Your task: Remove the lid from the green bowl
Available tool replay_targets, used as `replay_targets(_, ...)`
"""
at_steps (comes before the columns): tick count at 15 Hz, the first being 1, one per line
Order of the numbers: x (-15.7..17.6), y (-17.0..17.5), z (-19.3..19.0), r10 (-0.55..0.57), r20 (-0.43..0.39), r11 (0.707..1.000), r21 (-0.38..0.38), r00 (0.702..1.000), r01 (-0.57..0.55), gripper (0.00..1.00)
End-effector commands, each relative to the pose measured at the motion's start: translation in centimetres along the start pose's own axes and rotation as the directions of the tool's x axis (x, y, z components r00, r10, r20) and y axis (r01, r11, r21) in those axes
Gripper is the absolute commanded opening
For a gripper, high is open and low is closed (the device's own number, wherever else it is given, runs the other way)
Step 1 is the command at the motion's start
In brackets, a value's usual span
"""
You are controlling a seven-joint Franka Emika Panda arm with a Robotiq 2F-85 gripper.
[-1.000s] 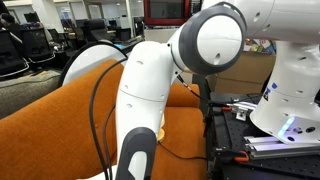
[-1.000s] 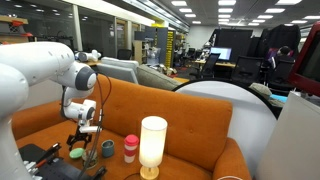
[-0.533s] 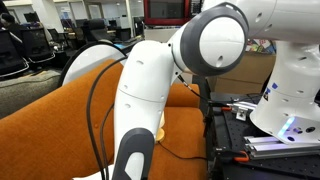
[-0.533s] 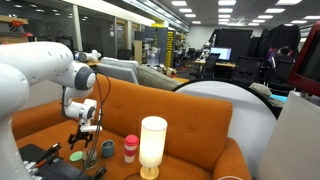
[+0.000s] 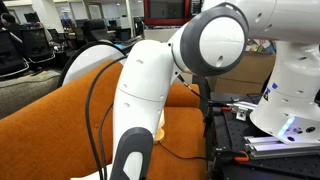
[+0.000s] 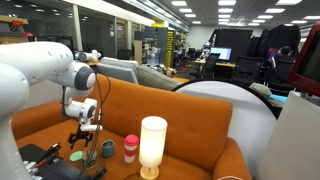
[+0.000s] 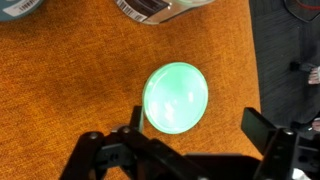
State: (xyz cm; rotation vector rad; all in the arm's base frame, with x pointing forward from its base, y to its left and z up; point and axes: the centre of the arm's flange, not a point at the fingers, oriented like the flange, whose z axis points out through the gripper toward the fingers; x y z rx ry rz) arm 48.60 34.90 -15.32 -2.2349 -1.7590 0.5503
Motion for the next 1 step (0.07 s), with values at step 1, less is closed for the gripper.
replay_targets(1, 0.0, 0.0, 0.0, 0.0, 0.0, 1.0, 0.0, 1.0, 0.0, 1.0)
